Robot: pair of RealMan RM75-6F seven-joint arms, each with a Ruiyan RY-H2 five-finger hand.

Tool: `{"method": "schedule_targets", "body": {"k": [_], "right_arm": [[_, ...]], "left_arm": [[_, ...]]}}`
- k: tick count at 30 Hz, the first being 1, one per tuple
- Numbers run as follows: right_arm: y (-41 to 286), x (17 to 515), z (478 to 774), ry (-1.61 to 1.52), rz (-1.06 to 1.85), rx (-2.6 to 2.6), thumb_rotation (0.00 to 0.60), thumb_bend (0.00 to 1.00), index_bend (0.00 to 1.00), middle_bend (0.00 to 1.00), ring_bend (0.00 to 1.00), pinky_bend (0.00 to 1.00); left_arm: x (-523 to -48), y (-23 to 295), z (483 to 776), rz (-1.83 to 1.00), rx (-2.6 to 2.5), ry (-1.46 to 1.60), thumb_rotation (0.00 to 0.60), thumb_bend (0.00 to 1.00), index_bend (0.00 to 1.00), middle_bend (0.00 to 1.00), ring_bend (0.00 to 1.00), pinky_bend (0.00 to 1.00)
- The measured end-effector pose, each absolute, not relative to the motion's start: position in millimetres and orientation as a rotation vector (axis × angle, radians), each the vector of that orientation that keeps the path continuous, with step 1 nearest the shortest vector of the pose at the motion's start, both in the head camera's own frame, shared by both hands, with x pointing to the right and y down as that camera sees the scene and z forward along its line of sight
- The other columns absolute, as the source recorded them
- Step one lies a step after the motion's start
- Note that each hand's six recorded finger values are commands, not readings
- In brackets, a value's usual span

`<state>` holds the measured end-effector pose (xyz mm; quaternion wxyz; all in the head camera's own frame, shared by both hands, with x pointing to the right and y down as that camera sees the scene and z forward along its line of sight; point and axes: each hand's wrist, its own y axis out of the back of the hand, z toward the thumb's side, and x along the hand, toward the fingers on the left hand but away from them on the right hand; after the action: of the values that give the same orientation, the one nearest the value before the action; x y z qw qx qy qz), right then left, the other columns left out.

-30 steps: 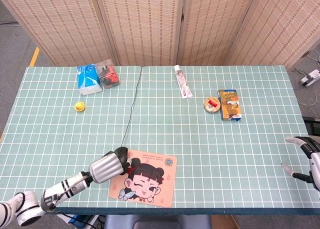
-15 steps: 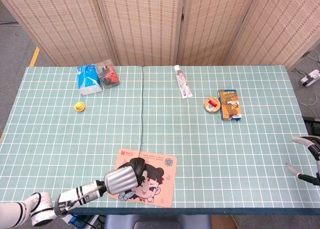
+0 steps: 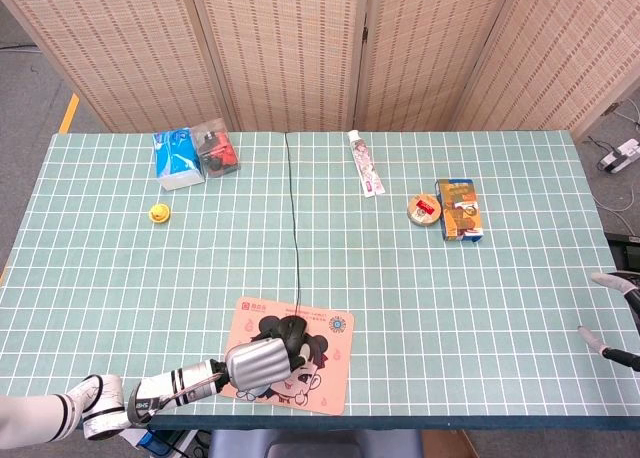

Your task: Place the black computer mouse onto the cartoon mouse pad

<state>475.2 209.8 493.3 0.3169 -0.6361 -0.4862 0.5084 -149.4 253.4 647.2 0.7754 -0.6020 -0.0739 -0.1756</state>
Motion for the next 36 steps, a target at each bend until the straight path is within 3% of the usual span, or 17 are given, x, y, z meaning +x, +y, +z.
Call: {"method": "schedule_targets", "body": {"k": [18, 31, 36], "right_arm": [[210, 475, 491, -1.284, 1.326, -1.680, 0.600, 0.16, 0.27, 0.29, 0.20, 0.28], [210, 474, 492, -1.279, 1.327, -1.685, 0.600, 0.16, 0.27, 0.29, 0.20, 0.28], [210, 473, 491, -1.276, 1.320, -1.691, 0.600, 0.16, 0.27, 0.29, 0.20, 0.28]], "left_arm": [[-145, 265, 659, -0.398, -1.297, -0.213, 0.600, 0.40, 0.35, 0.93, 0.96, 1.00], [-156, 267, 657, -0.430, -1.308, -0.230, 0.600, 0.39, 0.13, 0.93, 0.96, 1.00], [-163, 263, 652, -0.454, -1.308, -0.216, 0.600, 0.39, 0.11, 0.93, 0.96, 1.00]]}}
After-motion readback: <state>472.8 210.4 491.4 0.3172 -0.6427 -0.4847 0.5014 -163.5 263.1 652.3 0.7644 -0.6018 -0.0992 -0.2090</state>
